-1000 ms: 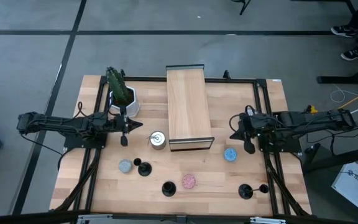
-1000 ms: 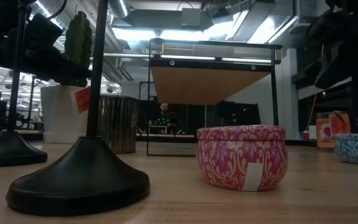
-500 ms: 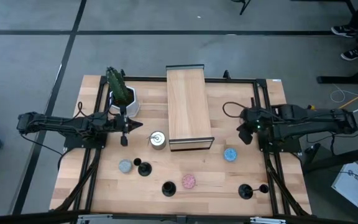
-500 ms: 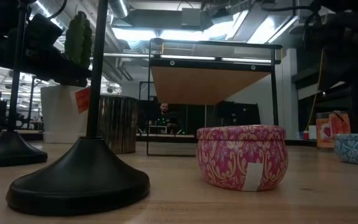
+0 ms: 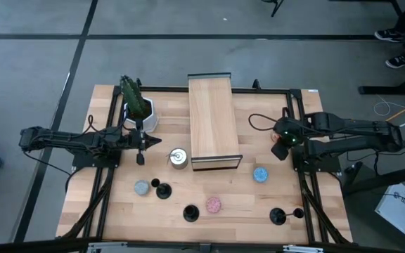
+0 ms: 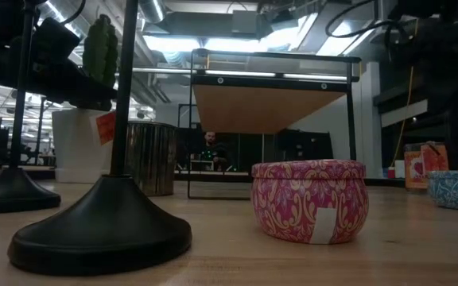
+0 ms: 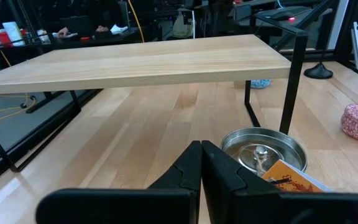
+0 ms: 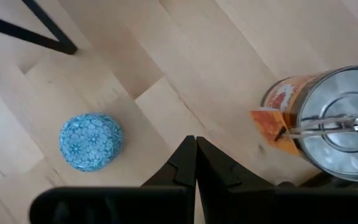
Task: Pick & Place candle stick holders
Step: Put the large yellow scented candle on the shelf
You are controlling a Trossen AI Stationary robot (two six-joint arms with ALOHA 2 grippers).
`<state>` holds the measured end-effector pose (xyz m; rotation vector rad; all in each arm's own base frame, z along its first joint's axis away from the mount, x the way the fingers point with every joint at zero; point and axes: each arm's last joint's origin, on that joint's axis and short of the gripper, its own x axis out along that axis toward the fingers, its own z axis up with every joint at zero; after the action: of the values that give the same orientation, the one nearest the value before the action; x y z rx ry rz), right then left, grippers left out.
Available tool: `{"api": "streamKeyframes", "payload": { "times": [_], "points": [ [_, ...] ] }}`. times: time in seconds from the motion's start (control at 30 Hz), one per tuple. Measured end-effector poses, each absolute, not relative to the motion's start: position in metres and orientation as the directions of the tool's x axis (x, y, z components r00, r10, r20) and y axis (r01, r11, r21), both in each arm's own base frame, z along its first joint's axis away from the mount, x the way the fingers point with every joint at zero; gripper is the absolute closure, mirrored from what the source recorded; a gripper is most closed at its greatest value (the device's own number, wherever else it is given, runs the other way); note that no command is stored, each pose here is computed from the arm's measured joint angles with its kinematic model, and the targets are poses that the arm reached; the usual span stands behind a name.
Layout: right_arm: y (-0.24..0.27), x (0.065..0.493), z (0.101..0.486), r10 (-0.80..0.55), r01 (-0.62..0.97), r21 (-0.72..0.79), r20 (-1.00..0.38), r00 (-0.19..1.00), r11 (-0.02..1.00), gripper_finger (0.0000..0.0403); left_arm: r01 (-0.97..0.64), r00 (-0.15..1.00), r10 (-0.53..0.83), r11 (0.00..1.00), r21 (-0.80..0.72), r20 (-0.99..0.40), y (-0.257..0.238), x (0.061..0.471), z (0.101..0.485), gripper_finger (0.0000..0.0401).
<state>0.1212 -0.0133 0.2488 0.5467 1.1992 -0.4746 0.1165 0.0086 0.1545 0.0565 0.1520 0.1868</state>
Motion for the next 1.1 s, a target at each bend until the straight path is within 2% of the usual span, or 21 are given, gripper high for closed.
{"api": "streamKeyframes", "payload": {
  "times": [0.27, 0.57, 0.77, 0.9, 1.1],
  "points": [
    [-0.029, 0.128, 0.242, -0.077, 0.685, 0.104, -0.97, 0.229, 0.721, 0.0391, -0.18, 0.971, 0.189, 0.981, 0.07, -0.145, 0.009, 0.117, 0.154, 0.0397],
    [-0.038, 0.14, 0.236, -0.085, 0.697, 0.095, -0.972, 0.219, 0.711, 0.0391, -0.18, 0.971, 0.189, 0.981, 0.07, -0.146, 0.009, 0.117, 0.154, 0.0397],
    [-0.037, 0.145, 0.233, -0.074, 0.736, 0.112, -0.974, 0.215, 0.668, 0.0389, -0.18, 0.971, 0.189, 0.981, 0.07, -0.146, 0.009, 0.117, 0.154, 0.0397],
    [-0.036, 0.15, 0.232, -0.049, 0.741, 0.149, -0.97, 0.239, 0.655, 0.0368, -0.181, 0.971, 0.189, 0.981, 0.07, -0.146, 0.009, 0.117, 0.154, 0.0397],
    [-0.037, 0.159, 0.231, -0.06, 0.754, 0.177, -0.959, 0.276, 0.632, 0.0298, -0.181, 0.971, 0.189, 0.981, 0.07, -0.146, 0.009, 0.117, 0.154, 0.0397]
  ]
}}
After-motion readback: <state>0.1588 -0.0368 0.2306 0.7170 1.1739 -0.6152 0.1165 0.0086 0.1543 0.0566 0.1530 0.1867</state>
